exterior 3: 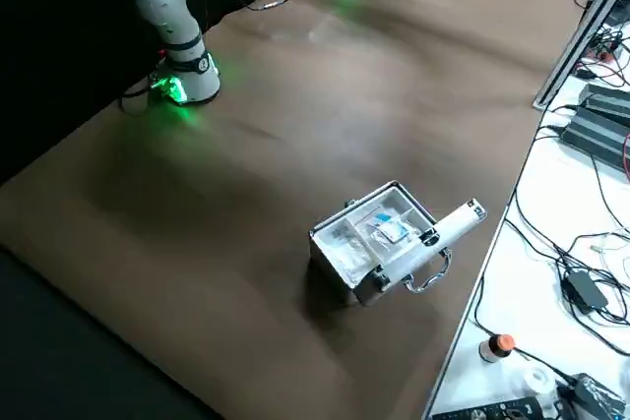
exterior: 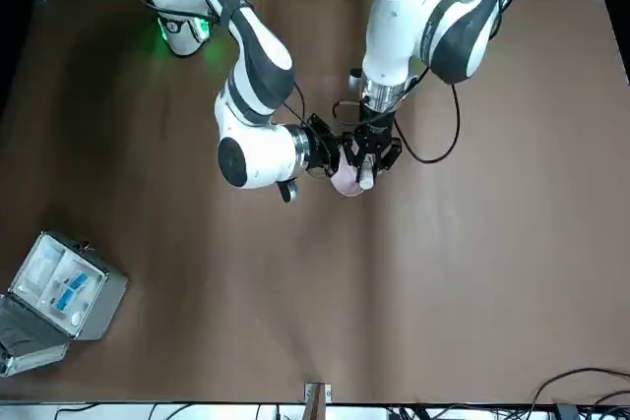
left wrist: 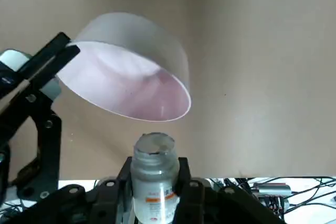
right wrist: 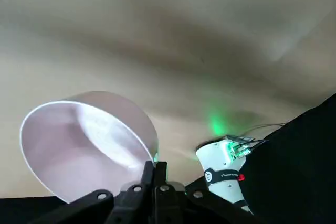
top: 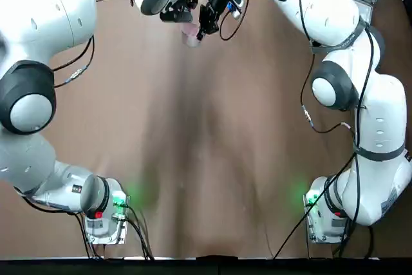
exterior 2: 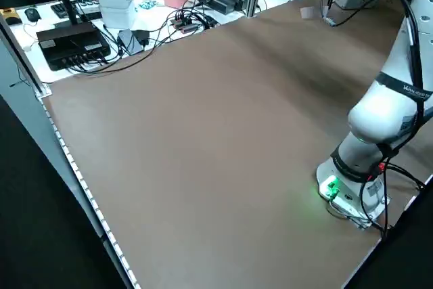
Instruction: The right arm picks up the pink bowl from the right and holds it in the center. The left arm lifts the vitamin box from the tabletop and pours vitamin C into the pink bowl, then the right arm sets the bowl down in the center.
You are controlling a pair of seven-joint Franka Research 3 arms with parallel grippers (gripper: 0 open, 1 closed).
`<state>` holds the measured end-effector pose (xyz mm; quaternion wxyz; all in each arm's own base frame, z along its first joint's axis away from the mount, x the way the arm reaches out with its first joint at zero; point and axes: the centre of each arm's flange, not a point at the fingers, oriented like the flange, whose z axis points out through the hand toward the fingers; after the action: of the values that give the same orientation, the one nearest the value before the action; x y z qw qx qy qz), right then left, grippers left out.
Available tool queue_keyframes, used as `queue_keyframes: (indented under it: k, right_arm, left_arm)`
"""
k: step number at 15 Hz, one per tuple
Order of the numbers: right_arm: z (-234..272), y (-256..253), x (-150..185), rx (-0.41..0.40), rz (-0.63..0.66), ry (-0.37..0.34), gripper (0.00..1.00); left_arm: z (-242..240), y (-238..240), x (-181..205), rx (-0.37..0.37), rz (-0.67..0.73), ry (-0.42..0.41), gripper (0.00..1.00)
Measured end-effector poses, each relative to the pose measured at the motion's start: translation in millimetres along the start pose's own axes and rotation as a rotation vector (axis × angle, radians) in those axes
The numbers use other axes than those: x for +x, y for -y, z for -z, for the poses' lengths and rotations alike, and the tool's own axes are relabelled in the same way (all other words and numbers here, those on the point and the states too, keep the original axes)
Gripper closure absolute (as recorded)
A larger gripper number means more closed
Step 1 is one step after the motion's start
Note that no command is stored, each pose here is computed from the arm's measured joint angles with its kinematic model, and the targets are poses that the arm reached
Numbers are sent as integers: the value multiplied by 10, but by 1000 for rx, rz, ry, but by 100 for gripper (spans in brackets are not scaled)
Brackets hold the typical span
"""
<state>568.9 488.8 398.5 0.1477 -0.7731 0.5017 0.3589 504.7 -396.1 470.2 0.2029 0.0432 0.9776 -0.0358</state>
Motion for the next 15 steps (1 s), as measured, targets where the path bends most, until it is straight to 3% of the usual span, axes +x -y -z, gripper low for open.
queue_keyframes:
  k: [15]
  right_arm:
    - [-14,-5,-35,-1,20,16,97]
  left_arm:
    - [-27,155,115,55,-119,128,64]
